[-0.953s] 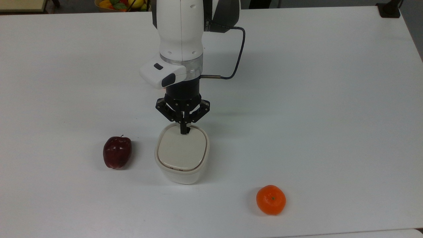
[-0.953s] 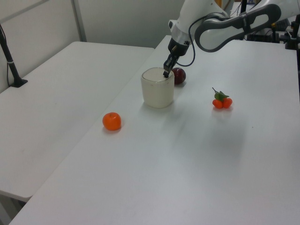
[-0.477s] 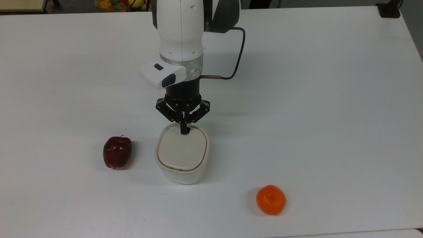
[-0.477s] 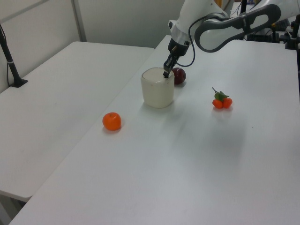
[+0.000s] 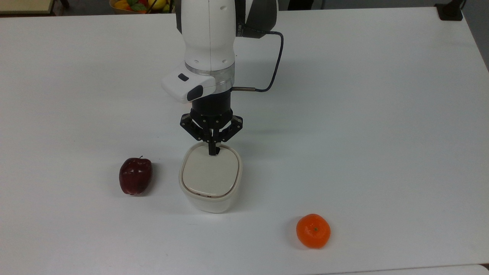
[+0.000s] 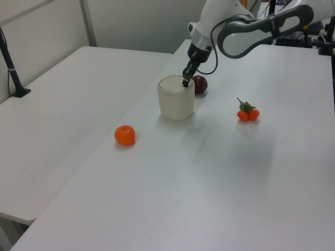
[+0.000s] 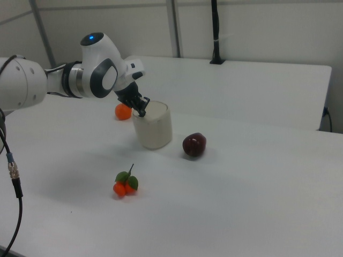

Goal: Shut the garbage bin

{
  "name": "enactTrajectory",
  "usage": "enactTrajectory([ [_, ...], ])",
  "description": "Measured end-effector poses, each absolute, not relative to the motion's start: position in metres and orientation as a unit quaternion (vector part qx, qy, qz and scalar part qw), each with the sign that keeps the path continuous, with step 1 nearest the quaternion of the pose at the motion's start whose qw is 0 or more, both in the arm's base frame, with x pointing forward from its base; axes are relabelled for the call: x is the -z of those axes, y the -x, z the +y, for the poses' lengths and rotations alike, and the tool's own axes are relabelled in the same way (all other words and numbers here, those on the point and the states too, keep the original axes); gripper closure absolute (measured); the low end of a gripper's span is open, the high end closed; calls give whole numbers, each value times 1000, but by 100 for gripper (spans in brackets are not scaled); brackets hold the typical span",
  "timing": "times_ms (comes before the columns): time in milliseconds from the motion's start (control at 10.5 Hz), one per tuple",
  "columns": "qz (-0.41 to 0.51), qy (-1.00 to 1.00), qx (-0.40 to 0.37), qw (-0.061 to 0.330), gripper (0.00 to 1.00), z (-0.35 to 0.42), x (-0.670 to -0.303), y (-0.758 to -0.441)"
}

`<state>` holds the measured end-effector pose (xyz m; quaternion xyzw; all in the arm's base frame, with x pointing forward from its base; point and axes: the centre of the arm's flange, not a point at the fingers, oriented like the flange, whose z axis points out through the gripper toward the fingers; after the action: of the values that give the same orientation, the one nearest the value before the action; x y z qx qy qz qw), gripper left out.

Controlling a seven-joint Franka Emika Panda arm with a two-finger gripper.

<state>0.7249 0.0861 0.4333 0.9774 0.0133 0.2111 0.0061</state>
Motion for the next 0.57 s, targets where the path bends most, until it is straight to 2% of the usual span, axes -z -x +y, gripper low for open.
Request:
enactTrajectory([
  [381,13,-977,-214,6,99,86,-437,-725],
  [572,10,-981,-192,10,99,84,-458,-718],
])
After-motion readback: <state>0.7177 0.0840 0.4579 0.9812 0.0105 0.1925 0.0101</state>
